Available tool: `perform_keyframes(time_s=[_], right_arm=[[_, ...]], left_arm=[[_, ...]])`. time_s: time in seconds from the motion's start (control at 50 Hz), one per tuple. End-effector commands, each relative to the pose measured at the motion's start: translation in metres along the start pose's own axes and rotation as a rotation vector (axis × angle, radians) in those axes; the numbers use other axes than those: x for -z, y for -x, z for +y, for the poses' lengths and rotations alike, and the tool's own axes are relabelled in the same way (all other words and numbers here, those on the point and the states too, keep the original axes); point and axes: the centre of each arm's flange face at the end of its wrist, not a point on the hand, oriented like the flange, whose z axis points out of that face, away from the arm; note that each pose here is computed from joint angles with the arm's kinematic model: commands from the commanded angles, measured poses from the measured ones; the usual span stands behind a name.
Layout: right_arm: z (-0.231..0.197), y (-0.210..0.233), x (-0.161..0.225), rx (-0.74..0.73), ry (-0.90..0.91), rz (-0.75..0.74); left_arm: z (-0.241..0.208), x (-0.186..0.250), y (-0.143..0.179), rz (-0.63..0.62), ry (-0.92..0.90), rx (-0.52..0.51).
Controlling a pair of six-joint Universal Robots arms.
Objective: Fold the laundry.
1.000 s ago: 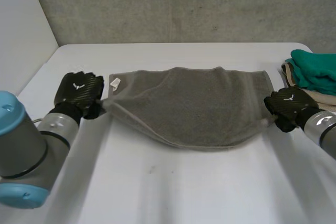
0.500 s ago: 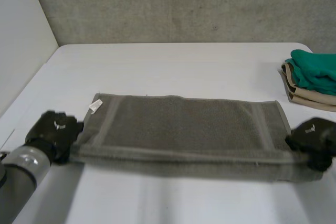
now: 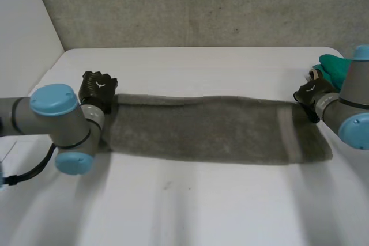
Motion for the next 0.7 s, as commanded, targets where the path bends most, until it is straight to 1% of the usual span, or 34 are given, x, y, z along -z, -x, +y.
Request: perform_keyframes(time_s=[0.02,0.12,0.14,0.2,0.22,0.28,0.3,0.36,0.38,0.48,0.58,0.7], right_arm=[[-0.011,0.007,-0.014,-0.032,0.002,0.051],[-0.028,-0.016,-0.001,-0.162,-0.054,0.136],[-0.036,-0.026,0.008,-0.216,-0.092,0.159],[-0.046,-0.035,0.028,-0.272,-0.143,0.168],[-0.052,-0.040,0.043,-0.296,-0.173,0.162],[-0.055,-0.041,0.064,-0.304,-0.207,0.124],[-0.051,-0.038,0.074,-0.302,-0.206,0.091],[-0.035,-0.029,0.082,-0.310,-0.174,0.033],[-0.021,-0.021,0.086,-0.318,-0.142,-0.007],[0.003,0.001,0.101,-0.334,-0.084,-0.088],[0.027,0.013,0.101,-0.327,-0.050,-0.097],[0.045,0.022,0.089,-0.298,-0.058,-0.067]], left_arm=[[-0.008,-0.003,-0.025,0.019,-0.044,-0.054],[-0.019,0.000,-0.026,0.007,-0.079,-0.052],[-0.020,0.001,-0.024,0.005,-0.079,-0.050],[-0.030,0.009,-0.014,-0.004,-0.087,-0.048],[-0.032,0.012,-0.012,-0.005,-0.089,-0.048],[-0.038,0.024,-0.004,-0.004,-0.087,-0.045],[-0.039,0.028,-0.003,-0.003,-0.086,-0.046],[-0.042,0.042,0.002,0.004,-0.076,-0.046],[-0.042,0.046,0.003,0.005,-0.072,-0.046],[-0.039,0.066,0.004,0.024,-0.051,-0.028],[-0.036,0.078,0.002,0.043,-0.034,0.018],[-0.036,0.078,0.002,0.043,-0.034,0.032]])
